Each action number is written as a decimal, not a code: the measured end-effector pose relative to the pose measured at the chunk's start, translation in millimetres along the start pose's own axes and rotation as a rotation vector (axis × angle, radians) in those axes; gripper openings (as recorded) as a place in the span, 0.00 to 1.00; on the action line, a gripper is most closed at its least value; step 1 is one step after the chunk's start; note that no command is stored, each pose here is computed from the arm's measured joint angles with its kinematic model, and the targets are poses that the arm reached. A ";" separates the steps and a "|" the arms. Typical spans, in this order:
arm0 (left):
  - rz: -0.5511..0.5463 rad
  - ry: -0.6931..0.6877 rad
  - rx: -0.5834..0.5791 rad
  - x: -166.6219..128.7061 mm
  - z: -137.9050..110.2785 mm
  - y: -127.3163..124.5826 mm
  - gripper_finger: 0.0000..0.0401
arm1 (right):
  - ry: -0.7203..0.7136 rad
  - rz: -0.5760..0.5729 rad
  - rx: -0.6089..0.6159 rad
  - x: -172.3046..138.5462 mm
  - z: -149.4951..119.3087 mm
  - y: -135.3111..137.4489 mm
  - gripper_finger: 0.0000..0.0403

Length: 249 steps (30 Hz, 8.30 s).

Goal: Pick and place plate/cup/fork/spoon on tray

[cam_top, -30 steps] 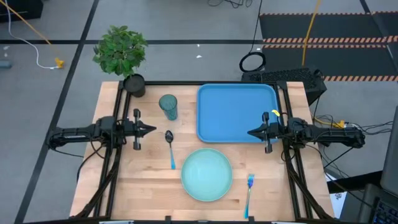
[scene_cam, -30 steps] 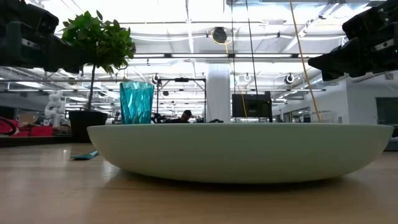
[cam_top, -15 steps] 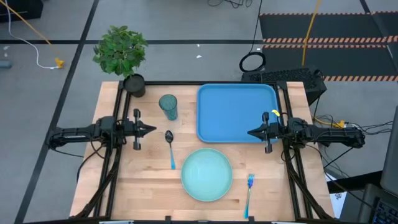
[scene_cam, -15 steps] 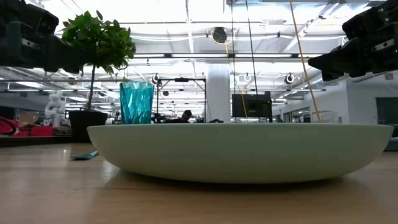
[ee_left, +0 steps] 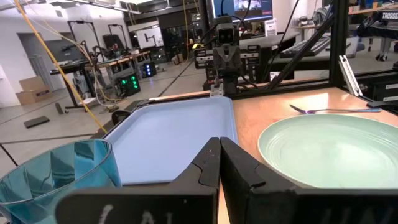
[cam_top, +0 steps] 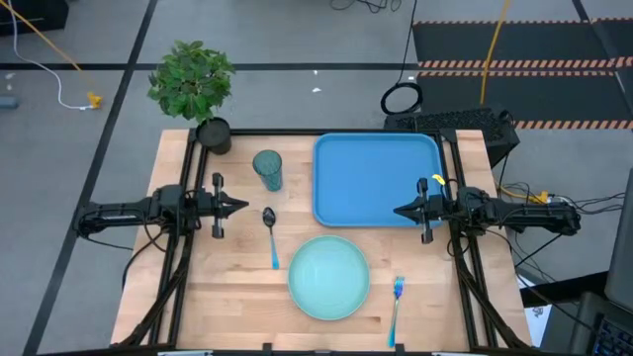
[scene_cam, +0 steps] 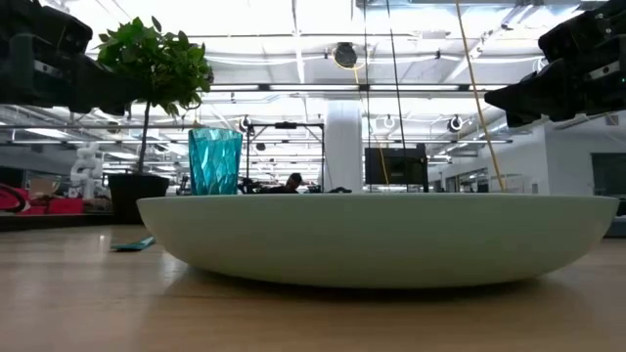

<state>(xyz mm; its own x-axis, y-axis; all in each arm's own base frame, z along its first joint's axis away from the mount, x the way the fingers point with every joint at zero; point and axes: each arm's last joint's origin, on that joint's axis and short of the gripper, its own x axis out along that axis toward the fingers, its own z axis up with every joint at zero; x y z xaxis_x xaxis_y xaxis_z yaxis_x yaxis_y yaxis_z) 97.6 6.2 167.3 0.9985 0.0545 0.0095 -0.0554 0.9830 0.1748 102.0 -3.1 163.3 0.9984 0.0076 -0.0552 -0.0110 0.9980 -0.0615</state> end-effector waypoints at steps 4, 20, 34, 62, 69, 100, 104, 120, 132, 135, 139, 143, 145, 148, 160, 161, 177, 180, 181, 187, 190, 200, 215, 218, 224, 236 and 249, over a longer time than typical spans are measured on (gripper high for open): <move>0.000 0.001 0.000 0.0 -0.1 0.0 0.01 | -0.005 0.000 0.000 0.0 0.6 0.0 0.00; 0.000 0.000 -0.001 0.0 -0.1 0.0 0.01 | -0.349 -0.019 0.011 -5.9 33.1 -1.9 0.00; 0.003 -0.009 0.034 0.1 0.5 0.1 0.01 | -0.333 0.001 0.113 -17.7 112.4 -6.3 0.00; 0.015 -0.081 -0.027 -0.2 7.5 1.4 0.01 | 0.373 -0.121 0.218 62.3 256.3 -23.1 0.00; 0.025 -0.225 -0.150 -3.1 26.2 4.7 0.01 | 0.626 -0.160 0.295 86.4 227.5 -22.6 0.00; 0.101 0.864 0.168 133.9 133.1 34.5 0.41 | 0.768 -0.172 0.352 120.7 111.4 -11.4 0.00; 0.186 0.951 0.213 140.5 120.6 44.7 0.47 | 0.769 -0.180 0.371 120.5 111.2 -11.4 0.00; 0.122 1.118 0.149 131.9 98.4 80.8 0.38 | 0.772 -0.127 0.349 120.8 112.2 2.0 0.00; 0.023 1.211 0.237 142.4 79.9 80.6 0.19 | 0.760 -0.125 0.351 121.6 113.1 2.1 0.00; 0.004 1.206 0.265 146.5 77.3 80.1 0.13 | 0.760 -0.125 0.351 121.6 113.1 2.1 0.00; -0.002 1.169 0.290 150.9 79.9 74.5 0.03 | 0.747 -0.122 0.336 122.5 114.0 1.9 0.00; 0.005 1.075 0.343 156.2 90.8 62.4 0.03 | 0.692 -0.104 0.296 126.1 118.1 1.6 0.00; -0.004 1.002 0.392 161.7 97.6 54.7 0.02 | 0.662 -0.094 0.276 128.1 120.4 1.5 0.00; -0.019 0.909 0.421 169.6 110.6 43.9 0.02 | 0.624 -0.103 0.237 130.2 123.1 0.7 0.00; -0.024 0.610 0.463 191.6 127.1 30.1 0.02 | 0.525 -0.320 0.070 133.9 130.6 -7.3 0.00; -0.024 0.559 0.455 194.1 126.8 29.4 0.03 | 0.517 -0.327 0.068 134.6 131.1 -7.9 0.00; -0.009 0.510 0.699 253.4 87.1 54.9 0.02 | 0.387 -0.417 -0.052 146.3 182.0 -13.5 0.28; 0.029 0.521 0.750 273.2 90.3 58.1 0.03 | 0.392 -0.547 -0.059 148.0 193.5 -17.6 0.29; 0.045 0.535 0.778 281.0 89.8 58.1 0.03 | 0.394 -0.576 -0.078 148.2 198.2 -19.2 0.29; 0.050 0.684 0.959 314.4 71.6 58.7 0.02 | 0.477 -0.619 -0.166 149.7 202.7 -20.6 0.29; 0.078 0.713 1.011 322.5 71.1 60.7 0.04 | 0.511 -0.620 -0.163 146.3 201.4 -20.6 0.29; 0.047 0.725 1.117 325.1 71.5 63.2 0.04 | 0.777 -0.414 -0.440 155.3 169.8 -13.8 0.29; 0.024 0.753 1.162 325.7 66.1 64.3 0.05 | 1.068 -0.294 -0.803 192.2 122.8 -32.9 0.29; 0.014 0.757 1.158 325.3 65.3 63.8 0.02 | 1.067 -0.316 -0.839 192.5 124.5 -31.4 0.29; 0.002 0.753 1.149 325.3 65.2 60.8 0.05 | 1.073 -0.315 -0.862 189.3 127.5 -33.0 0.29; -0.027 0.776 1.157 324.1 63.6 53.7 0.06 | 1.178 -0.206 -0.971 182.8 122.2 -33.6 0.29; -0.091 0.747 1.254 325.6 66.4 33.0 0.06 | 1.247 -0.076 -1.027 176.4 118.6 -33.2 0.16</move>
<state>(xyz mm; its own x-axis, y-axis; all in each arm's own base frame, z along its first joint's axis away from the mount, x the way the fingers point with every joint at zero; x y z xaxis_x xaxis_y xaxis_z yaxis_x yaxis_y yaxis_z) 421.0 44.8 241.6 0.7445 0.4619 -0.4820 0.4331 0.2152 0.8753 285.1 -27.6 273.8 0.3411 -0.6010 -0.7228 -0.5080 0.5291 -0.6797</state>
